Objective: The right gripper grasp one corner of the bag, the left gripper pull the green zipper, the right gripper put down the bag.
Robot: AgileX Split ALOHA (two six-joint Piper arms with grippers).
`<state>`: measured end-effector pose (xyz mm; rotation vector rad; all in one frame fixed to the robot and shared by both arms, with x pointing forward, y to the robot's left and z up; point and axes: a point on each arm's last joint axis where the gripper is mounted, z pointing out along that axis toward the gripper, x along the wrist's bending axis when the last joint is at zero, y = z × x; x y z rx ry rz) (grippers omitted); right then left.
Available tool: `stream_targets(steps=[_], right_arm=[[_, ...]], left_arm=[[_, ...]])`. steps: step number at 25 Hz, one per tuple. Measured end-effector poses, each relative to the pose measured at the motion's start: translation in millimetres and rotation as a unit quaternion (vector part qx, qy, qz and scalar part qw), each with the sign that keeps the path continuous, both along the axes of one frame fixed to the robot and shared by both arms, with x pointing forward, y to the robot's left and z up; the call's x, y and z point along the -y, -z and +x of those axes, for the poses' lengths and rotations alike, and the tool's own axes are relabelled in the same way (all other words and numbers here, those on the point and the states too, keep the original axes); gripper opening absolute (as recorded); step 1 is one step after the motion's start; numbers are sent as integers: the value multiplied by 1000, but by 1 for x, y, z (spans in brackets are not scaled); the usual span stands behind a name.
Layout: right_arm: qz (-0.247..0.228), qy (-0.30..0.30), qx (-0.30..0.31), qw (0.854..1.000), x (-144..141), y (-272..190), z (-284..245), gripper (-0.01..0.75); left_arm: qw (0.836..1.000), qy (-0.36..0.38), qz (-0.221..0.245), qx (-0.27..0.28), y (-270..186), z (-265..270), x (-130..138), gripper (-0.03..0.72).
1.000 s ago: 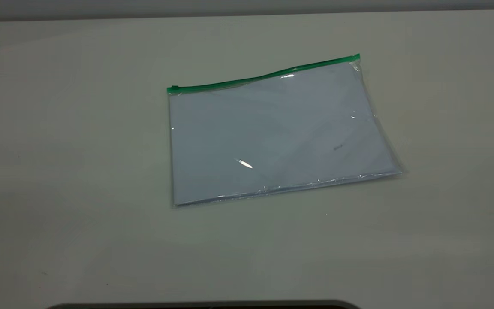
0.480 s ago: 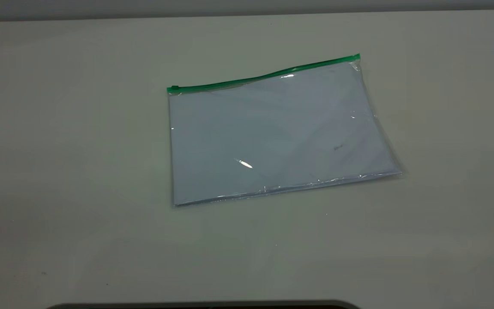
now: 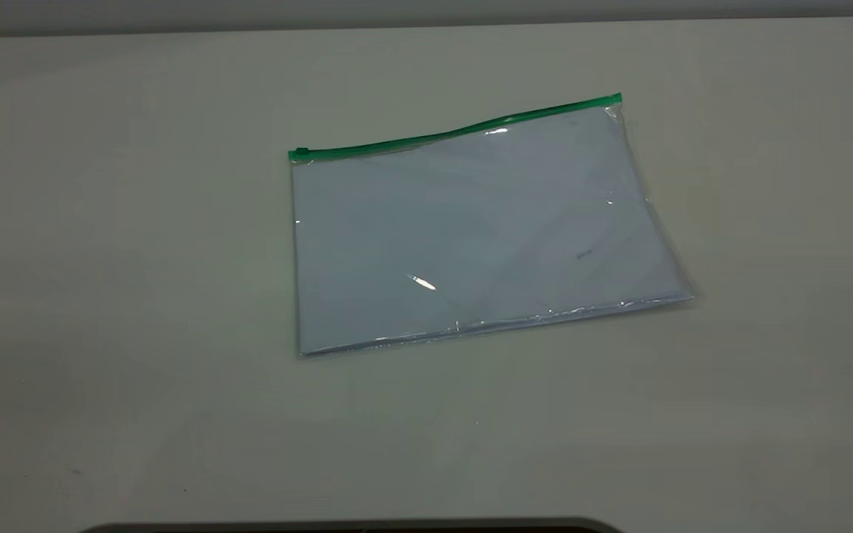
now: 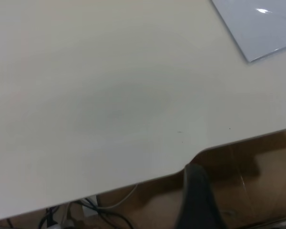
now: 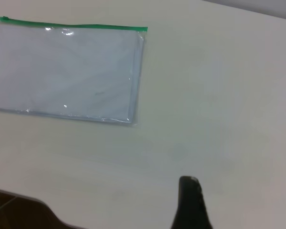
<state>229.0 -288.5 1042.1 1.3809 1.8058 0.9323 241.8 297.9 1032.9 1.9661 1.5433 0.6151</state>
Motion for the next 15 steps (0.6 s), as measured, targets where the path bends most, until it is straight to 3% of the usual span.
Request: stream_targets(steps=[15], right_arm=[[0, 0, 0, 1000, 0, 0, 0, 578]], left_arm=[[994, -84, 1, 74, 1, -20, -2, 577]])
